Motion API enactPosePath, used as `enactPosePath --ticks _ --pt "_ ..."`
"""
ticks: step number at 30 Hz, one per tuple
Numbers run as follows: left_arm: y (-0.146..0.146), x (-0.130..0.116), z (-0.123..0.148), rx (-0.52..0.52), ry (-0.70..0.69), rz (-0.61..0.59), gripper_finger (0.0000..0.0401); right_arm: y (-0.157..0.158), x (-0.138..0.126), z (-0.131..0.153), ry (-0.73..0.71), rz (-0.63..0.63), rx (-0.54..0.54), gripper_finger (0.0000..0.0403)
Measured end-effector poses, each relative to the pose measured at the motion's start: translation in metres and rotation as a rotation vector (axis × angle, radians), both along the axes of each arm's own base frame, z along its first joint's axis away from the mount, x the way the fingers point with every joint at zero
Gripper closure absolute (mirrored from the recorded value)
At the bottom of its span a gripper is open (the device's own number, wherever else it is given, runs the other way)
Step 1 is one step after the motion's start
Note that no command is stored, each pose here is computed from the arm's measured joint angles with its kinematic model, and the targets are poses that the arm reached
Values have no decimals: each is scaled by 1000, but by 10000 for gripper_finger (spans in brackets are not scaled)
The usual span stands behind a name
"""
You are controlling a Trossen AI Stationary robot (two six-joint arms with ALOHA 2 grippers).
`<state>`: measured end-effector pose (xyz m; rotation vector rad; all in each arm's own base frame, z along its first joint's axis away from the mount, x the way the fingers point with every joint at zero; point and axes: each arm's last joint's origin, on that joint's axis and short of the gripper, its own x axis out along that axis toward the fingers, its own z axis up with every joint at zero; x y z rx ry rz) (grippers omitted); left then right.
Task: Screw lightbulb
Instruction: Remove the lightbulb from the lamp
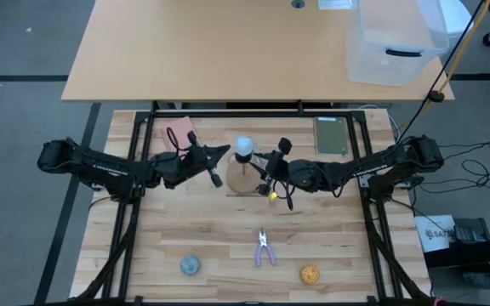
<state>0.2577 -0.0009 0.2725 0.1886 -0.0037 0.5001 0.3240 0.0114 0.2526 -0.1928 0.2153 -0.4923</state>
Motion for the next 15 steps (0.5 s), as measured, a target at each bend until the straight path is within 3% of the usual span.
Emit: enactPosePath --ticks 6,8,15 --pt "1 0 0 -4 -3 4 401 -16 2 3 -96 -39 108 162" --pt "3 0 0 -12 -9 10 401 -20 4 3 -119 1 122 133" --pt "7 0 0 -23 -14 25 401 -30 15 -2 -193 80 130 95"
